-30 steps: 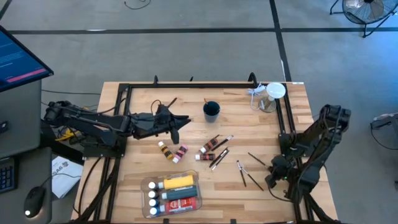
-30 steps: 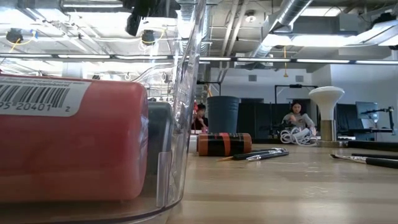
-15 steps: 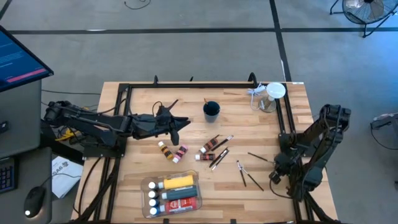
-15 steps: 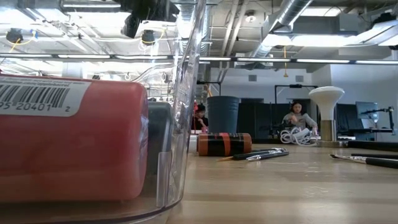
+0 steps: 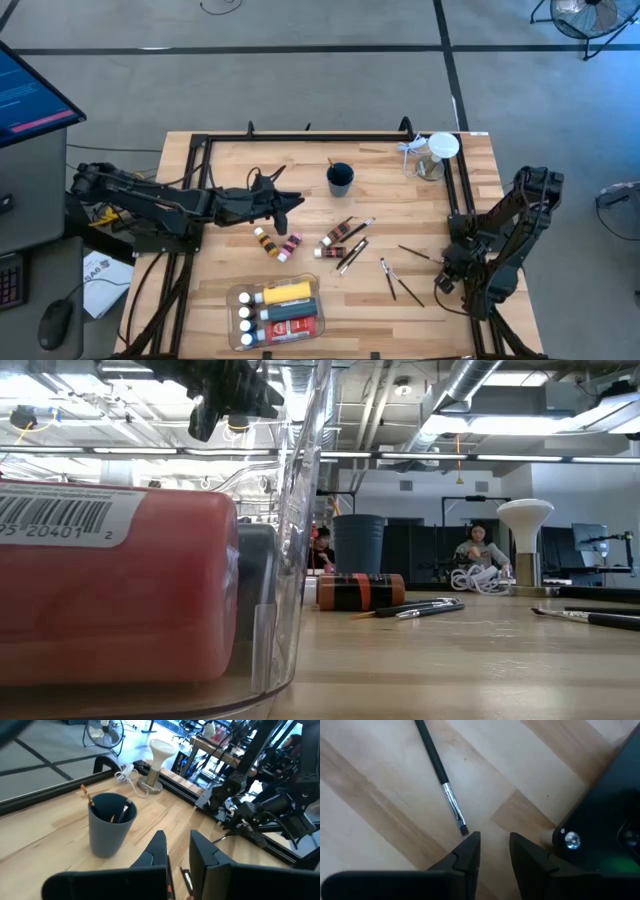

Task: Pick & Place Paint Supplies
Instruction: Put the paint brush into the blue cup

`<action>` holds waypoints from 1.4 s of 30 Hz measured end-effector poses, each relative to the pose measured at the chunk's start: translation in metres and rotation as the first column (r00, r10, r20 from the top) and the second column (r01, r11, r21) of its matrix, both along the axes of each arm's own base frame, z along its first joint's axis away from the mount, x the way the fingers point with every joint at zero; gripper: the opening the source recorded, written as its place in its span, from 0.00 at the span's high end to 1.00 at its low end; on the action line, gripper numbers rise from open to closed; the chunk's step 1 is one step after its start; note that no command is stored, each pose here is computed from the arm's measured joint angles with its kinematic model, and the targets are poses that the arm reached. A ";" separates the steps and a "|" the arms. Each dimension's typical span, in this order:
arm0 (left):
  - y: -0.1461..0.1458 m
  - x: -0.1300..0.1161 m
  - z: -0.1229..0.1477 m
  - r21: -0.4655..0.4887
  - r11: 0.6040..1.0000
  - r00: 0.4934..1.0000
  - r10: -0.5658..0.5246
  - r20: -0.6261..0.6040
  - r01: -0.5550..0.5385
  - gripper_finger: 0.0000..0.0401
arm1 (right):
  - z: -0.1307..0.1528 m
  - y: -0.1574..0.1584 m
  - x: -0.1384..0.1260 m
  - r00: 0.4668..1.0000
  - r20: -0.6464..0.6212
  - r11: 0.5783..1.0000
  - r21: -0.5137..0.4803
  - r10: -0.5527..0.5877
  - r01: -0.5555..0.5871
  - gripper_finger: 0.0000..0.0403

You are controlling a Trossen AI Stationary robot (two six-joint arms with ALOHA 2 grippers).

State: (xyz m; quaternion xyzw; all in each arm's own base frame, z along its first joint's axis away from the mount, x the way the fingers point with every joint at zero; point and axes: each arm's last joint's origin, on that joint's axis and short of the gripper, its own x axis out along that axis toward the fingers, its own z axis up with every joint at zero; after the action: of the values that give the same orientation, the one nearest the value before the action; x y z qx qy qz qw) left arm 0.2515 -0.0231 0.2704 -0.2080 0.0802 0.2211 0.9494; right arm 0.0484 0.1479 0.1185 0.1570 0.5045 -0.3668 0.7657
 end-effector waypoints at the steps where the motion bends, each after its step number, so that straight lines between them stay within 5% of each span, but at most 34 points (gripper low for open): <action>1: 0.000 0.000 -0.001 -0.001 1.000 1.000 -0.001 0.004 0.001 1.00 | 0.000 0.000 0.001 1.000 0.004 1.000 -0.001 -0.004 0.004 0.74; 42: -0.003 0.000 -0.001 0.018 0.998 0.998 -0.064 -0.006 0.064 1.00 | 0.014 0.015 0.023 0.976 0.217 0.989 0.148 -0.013 -0.019 0.72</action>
State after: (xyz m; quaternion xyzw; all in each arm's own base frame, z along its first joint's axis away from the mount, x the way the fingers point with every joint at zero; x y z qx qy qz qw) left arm 0.2518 -0.0259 0.2697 -0.1961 0.0873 0.1919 0.9577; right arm 0.0712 0.1632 0.1324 0.2522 0.4440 -0.3074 0.8030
